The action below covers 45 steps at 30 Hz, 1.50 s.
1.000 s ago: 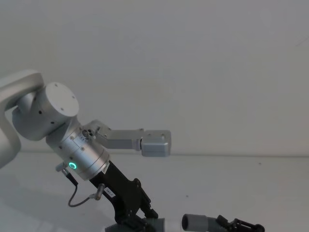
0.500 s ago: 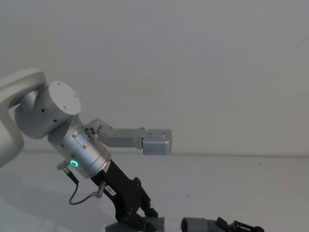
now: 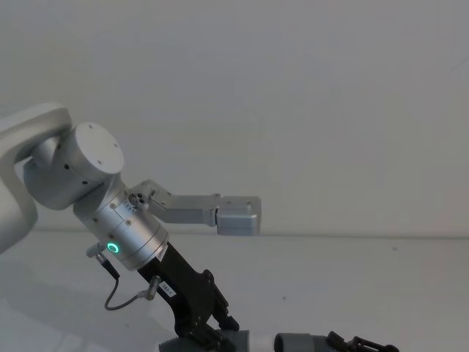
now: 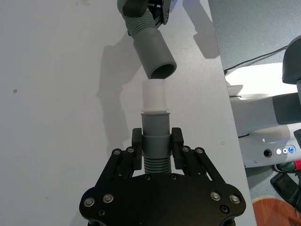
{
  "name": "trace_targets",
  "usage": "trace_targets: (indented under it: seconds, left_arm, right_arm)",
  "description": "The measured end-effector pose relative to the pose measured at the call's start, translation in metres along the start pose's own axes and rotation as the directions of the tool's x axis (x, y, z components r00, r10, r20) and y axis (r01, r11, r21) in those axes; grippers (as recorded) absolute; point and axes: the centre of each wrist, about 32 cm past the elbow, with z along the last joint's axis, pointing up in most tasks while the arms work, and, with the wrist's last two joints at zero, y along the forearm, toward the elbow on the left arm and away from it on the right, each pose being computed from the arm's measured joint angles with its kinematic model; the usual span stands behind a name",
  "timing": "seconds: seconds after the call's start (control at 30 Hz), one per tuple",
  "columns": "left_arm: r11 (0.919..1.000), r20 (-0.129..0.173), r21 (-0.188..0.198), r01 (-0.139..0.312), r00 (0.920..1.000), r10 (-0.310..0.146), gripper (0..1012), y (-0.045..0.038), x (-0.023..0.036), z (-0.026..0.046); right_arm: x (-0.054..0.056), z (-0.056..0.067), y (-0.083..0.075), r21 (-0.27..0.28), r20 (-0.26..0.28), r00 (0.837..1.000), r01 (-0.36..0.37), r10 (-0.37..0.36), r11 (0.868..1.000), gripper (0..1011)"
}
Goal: Use both hands to pick up one end of the pipe from the table, align the ends, and insert them.
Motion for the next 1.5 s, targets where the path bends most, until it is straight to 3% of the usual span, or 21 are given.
trace_targets:
  seconds: [0.8, 1.5]
  left_arm:
    - [0.9999, 0.000, 0.000, 0.014, 0.9999, -0.014, 332, -0.0028, 0.0023, 0.0007]
    - [0.9992, -0.019, 0.007, 0.039, 0.9991, -0.039, 332, -0.0082, 0.0078, 0.0027]
  right_arm:
    - [0.0012, -0.0016, -0.0019, -0.030, 0.029, 0.999, -0.024, 0.025, 0.999, 212]
    - [0.0026, -0.0004, 0.0008, -0.027, 0.034, 0.999, -0.026, 0.026, 0.999, 212]
